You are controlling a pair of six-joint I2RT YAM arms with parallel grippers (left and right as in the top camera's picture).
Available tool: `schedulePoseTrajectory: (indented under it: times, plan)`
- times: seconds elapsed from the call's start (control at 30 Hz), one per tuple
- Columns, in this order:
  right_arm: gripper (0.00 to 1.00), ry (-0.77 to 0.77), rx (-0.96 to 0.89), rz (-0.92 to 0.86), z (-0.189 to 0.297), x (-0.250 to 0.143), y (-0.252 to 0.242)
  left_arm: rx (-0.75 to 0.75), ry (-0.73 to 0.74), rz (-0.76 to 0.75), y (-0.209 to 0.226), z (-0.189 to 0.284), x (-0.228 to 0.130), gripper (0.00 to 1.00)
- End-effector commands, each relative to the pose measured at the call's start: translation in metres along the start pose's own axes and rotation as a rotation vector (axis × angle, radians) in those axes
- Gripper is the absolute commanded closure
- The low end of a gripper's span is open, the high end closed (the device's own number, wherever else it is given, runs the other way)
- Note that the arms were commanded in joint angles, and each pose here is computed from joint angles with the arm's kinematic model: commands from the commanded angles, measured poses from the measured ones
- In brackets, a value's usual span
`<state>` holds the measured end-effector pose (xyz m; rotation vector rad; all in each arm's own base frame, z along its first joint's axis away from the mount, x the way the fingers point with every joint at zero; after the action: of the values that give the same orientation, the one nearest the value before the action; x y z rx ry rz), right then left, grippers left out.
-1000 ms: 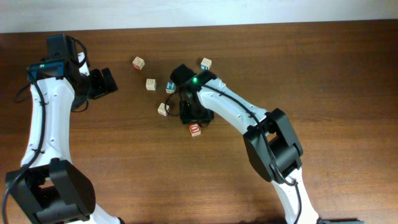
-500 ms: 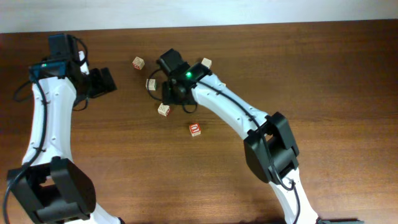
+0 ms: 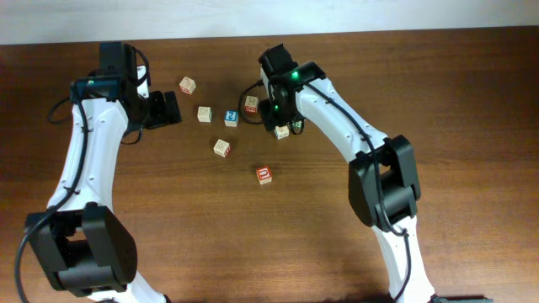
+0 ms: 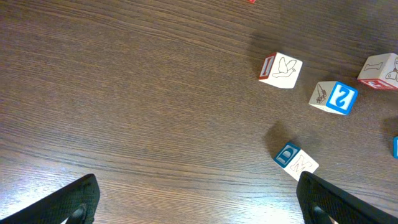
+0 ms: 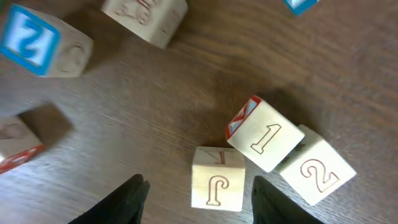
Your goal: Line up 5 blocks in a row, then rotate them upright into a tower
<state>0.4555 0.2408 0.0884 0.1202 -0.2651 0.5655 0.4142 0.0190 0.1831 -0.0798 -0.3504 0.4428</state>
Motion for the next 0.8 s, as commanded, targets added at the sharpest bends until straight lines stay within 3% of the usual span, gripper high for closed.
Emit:
schedulePoseTrajectory:
  times: [0.0, 0.17, 0.37, 0.43, 0.57, 0.77]
  plan:
    - [0.45, 0.018, -0.030, -0.028, -0.010, -0.001, -0.003, -0.002, -0.007, -0.017, -0.001, 0.001, 0.005, 0.01]
    - [0.45, 0.082, -0.029, -0.031, -0.030, -0.013, -0.004, -0.001, -0.006, -0.017, -0.001, 0.001, 0.005, 0.01]
    - [0.70, 0.126, -0.043, -0.070, -0.030, -0.022, -0.005, -0.002, -0.007, -0.017, -0.001, 0.001, 0.005, 0.01]
    - [0.73, 0.153, -0.044, -0.126, -0.023, -0.026, -0.004, -0.002, -0.007, -0.017, -0.001, 0.001, 0.005, 0.01]
    - [0.74, 0.239, 0.018, -0.203, 0.010, -0.038, 0.008, -0.002, -0.007, -0.017, -0.001, 0.001, 0.005, 0.01]
    - [0.75, 0.447, 0.106, -0.224, 0.014, -0.077, 0.043, -0.002, -0.008, -0.018, -0.001, 0.001, 0.005, 0.01]
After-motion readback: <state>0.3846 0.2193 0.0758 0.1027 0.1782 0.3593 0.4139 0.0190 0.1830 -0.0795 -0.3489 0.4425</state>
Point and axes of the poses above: each gripper's point midway between its finger pads, its own z axis back along the fingers, its own y axis along the line the jaws close on, x = y × z, the point moved 4 cm from there along z, back along the fingers, and after that the axes turned 13 degrees about z, right-handed, at the moved point
